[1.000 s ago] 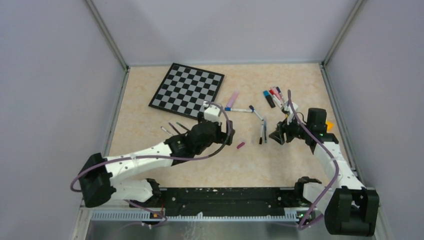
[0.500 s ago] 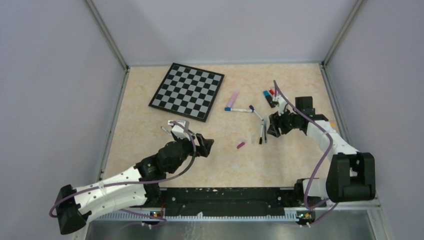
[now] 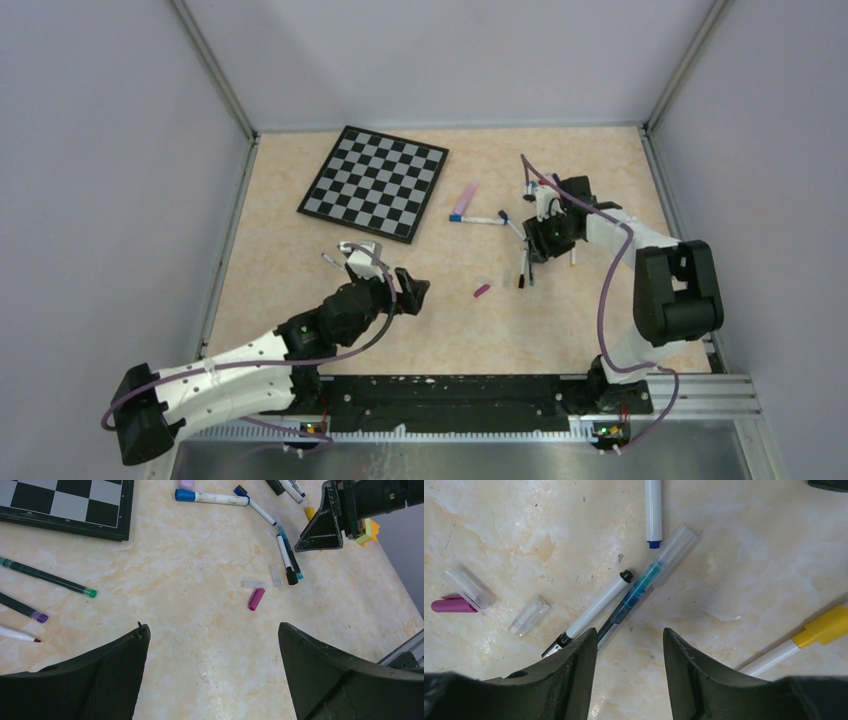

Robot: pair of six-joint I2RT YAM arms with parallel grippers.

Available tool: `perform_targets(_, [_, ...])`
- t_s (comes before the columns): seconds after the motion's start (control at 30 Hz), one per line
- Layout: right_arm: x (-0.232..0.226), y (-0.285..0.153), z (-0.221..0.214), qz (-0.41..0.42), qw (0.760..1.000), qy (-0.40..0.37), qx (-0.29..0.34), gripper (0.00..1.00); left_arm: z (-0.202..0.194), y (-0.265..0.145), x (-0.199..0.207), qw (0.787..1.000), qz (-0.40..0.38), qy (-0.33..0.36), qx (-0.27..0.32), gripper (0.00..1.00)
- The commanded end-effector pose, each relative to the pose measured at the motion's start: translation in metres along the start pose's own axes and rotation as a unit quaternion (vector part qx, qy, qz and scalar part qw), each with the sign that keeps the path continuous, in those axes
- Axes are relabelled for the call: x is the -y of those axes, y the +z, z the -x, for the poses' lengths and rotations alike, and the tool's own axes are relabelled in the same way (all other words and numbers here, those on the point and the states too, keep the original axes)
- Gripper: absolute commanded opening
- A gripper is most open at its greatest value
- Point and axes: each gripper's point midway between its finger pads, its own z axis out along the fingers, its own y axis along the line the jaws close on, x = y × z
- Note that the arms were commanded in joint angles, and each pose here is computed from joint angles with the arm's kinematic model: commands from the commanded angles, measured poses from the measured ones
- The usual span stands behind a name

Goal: Open the pen caps
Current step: Pick up the pen from the center of the board.

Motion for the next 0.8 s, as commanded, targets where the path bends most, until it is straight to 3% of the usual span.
perform_targets(0.0, [0.0,0.004,0.017,-0.019,1.0,-0.003,0.0,0.49,0.011,0.003,0.005,1.0,-0.004,-0.011,0.022,0.99])
perform_targets(0.77, [0.013,0.007,-0.009,-0.083,0.995,-0.025,-0.046,0.23,0.011,0.002,0.005,0.999,-0.007,-0.017,0.026,0.99])
